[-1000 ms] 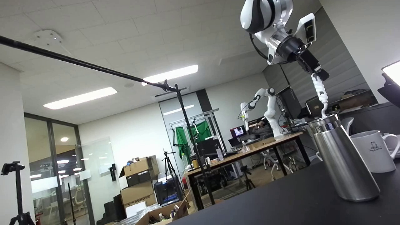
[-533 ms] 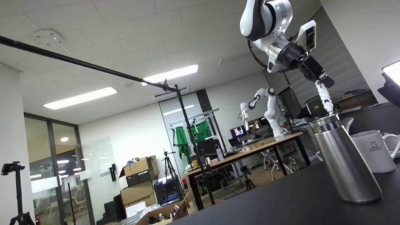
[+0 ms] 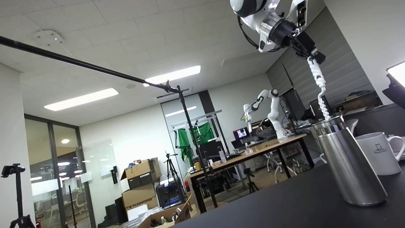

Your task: Use the the brush to scrub inside the jar

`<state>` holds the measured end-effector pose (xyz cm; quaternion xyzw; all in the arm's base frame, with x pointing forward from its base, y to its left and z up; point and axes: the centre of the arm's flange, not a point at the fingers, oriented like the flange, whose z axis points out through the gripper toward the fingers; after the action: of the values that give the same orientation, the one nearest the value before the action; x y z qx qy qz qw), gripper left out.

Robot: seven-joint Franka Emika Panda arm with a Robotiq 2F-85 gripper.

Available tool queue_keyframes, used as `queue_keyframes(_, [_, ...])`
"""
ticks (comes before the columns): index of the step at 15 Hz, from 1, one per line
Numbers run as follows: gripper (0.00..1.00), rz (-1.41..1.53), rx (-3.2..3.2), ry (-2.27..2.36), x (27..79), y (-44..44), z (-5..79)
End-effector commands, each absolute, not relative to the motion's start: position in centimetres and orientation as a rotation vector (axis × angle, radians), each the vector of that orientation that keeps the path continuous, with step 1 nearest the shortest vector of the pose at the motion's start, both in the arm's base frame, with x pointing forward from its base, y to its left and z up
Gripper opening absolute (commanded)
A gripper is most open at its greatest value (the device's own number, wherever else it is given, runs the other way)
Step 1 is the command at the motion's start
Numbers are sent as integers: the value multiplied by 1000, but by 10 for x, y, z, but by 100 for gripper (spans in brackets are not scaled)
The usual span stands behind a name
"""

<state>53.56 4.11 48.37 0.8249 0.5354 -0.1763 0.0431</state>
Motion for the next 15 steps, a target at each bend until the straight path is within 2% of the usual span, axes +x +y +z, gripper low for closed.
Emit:
queue_keyframes(1, [3, -485, 2504, 1641, 523, 42, 507])
queue_keyframes(10, [3, -519, 2644, 1591, 531, 21, 435])
queue_keyframes(15, [3, -646, 2506, 1576, 536, 25, 444])
